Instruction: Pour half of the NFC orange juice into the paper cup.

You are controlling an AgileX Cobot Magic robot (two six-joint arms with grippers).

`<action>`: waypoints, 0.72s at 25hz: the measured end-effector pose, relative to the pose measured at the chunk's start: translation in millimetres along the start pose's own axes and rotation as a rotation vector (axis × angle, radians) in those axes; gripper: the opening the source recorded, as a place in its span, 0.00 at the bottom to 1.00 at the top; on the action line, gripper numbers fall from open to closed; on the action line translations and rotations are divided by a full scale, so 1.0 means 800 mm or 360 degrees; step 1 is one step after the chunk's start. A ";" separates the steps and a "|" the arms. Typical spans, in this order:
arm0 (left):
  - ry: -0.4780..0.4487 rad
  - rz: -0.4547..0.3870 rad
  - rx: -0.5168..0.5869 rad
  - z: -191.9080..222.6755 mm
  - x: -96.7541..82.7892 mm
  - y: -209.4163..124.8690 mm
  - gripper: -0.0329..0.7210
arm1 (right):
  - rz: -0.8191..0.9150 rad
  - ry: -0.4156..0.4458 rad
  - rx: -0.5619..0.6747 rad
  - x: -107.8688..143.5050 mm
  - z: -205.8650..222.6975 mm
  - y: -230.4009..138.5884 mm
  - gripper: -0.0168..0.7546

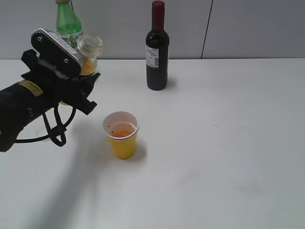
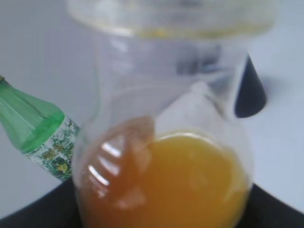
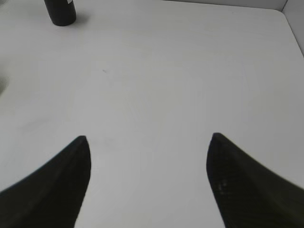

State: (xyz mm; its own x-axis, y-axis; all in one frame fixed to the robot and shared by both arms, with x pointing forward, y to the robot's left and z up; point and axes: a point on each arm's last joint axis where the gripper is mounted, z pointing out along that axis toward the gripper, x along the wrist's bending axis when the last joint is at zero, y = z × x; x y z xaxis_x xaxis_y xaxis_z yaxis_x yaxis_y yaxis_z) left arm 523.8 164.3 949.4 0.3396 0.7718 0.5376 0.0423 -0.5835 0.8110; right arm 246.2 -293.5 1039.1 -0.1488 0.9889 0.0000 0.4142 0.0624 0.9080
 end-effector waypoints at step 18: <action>0.0032 -0.0899 -0.0106 0.009 0.046 -0.019 0.67 | 0.0000 0.0000 0.0000 0.000 0.000 0.000 0.76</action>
State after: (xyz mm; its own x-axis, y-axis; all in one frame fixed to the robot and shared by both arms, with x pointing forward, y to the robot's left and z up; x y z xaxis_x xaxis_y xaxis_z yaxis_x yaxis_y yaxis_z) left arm 542.3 199.8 955.6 0.2635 0.9645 0.0198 0.1527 -0.0619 0.9863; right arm 246.2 -293.5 1039.1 -0.1488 0.9889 0.0000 0.4142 0.0624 0.9080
